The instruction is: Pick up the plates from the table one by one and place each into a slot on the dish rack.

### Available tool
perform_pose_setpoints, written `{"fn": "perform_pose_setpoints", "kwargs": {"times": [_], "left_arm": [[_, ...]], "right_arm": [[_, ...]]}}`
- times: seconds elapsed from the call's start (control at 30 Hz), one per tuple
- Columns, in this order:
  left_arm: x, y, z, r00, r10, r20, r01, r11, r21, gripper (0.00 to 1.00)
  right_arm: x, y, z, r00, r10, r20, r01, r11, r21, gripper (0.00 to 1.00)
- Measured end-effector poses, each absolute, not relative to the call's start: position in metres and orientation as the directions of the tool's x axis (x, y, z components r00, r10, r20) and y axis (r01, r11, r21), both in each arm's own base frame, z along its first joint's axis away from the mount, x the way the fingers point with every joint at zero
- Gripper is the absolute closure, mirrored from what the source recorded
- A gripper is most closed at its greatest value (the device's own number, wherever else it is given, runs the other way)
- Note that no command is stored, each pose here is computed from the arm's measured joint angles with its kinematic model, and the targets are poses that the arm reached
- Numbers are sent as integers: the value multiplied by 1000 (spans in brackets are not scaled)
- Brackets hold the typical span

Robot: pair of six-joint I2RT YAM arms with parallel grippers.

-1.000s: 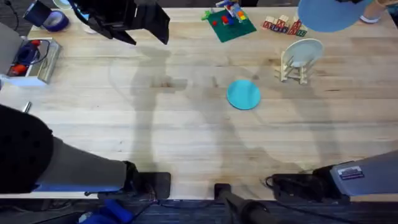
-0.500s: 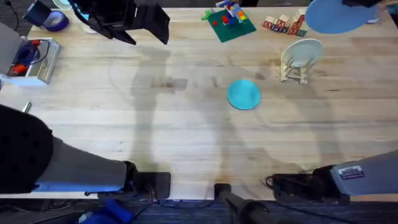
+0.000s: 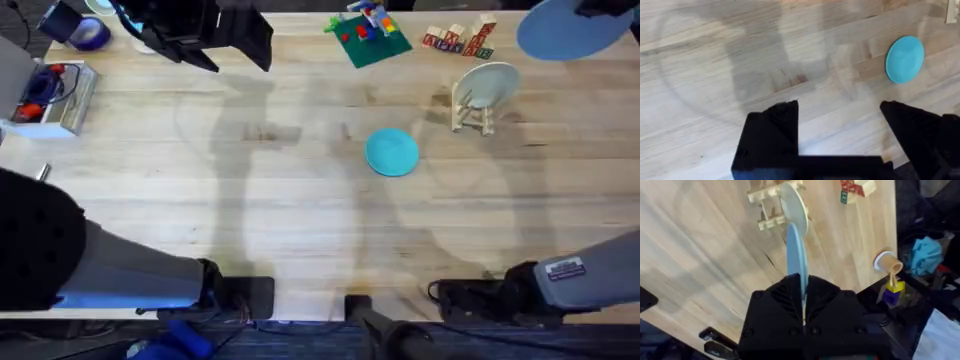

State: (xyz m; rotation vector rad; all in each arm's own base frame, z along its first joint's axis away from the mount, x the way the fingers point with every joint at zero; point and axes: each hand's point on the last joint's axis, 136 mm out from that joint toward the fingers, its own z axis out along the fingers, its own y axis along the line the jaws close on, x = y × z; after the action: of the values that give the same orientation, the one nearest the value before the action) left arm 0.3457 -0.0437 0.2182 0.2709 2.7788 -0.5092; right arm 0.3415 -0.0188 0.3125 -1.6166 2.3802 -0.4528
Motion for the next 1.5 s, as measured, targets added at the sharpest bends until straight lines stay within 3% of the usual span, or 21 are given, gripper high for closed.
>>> {"fn": "perform_pose_setpoints", "kwargs": {"times": [0.57, 0.87, 1.5], "left_arm": [[346, -44, 218, -936, 129, -326, 237, 919, -315, 6], [346, -44, 218, -936, 129, -326, 236, 919, -315, 6], [346, -44, 218, -936, 129, -326, 236, 919, -315, 6]], "right_arm": [[370, -38, 268, -211, -974, 85, -947, 182, -265, 970], [386, -24, 240, -80, -996, 32, -979, 73, -193, 970], [405, -21, 196, -33, -999, 8, -994, 32, -100, 970]]}}
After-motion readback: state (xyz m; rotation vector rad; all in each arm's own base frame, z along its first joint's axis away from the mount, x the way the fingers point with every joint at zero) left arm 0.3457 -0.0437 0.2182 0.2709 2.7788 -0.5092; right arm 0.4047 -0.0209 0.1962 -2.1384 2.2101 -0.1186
